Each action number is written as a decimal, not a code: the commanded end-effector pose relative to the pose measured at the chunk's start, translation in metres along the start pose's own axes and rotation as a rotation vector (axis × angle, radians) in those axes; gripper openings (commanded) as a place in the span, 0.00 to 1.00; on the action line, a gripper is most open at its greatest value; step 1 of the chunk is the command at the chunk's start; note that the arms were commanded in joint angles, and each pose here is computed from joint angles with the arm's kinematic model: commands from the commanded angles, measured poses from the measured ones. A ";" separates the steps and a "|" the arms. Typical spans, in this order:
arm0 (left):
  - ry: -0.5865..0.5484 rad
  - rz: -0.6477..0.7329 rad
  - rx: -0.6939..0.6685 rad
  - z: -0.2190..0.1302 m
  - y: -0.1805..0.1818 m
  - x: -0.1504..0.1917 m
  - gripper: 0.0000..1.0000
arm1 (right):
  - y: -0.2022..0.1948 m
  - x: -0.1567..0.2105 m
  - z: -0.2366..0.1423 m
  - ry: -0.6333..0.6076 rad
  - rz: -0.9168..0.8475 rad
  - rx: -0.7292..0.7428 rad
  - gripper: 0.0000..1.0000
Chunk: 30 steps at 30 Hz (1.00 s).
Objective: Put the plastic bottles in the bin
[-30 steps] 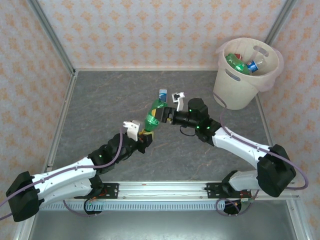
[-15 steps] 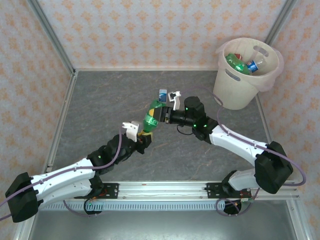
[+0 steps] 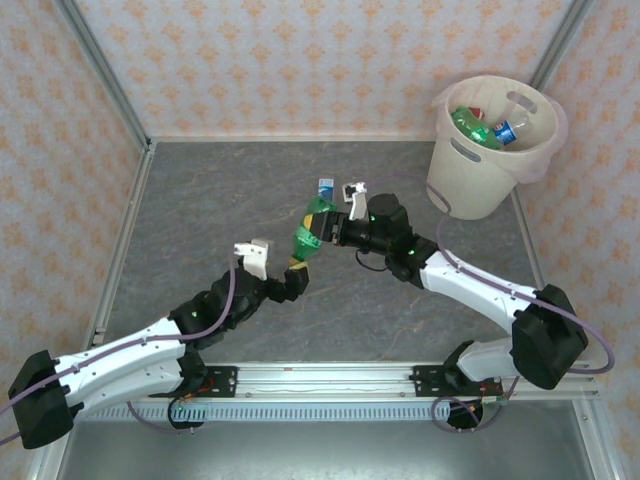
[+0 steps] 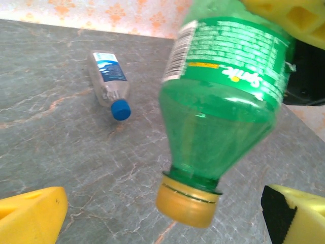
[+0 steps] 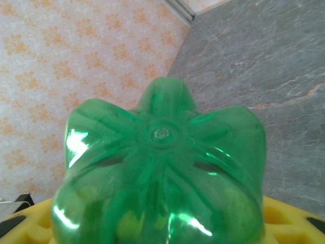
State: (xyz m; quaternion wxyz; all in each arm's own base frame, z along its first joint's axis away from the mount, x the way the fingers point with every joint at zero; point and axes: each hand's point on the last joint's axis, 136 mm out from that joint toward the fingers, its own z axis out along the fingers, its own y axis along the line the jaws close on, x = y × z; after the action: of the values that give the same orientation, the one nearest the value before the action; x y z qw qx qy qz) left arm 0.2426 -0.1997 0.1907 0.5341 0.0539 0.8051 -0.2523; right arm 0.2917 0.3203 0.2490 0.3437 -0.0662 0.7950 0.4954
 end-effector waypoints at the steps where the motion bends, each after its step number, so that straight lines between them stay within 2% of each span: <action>1: -0.046 -0.065 -0.077 -0.006 0.007 -0.021 0.99 | 0.011 -0.041 -0.018 -0.138 -0.037 0.023 0.50; 7: -0.099 -0.152 -0.147 -0.014 0.017 -0.040 0.99 | -0.006 -0.079 -0.040 -0.226 -0.020 0.096 0.49; 14: -0.145 -0.219 -0.115 -0.025 0.014 -0.054 0.99 | -0.015 -0.136 -0.079 -0.348 -0.031 0.224 0.50; 23: -0.150 -0.265 -0.089 -0.024 0.014 -0.047 0.99 | -0.031 -0.234 -0.184 -0.665 0.029 0.432 0.51; 30: -0.141 -0.297 -0.020 -0.021 0.008 -0.035 0.99 | -0.057 -0.290 -0.264 -0.891 0.055 0.685 0.52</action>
State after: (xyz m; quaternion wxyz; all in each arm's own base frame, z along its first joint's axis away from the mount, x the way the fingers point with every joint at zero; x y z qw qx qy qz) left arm 0.2458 -0.1711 0.2200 0.5472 -0.0866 0.7796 -0.2922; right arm 0.4055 0.0375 0.4561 0.6252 0.2423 0.6936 0.2632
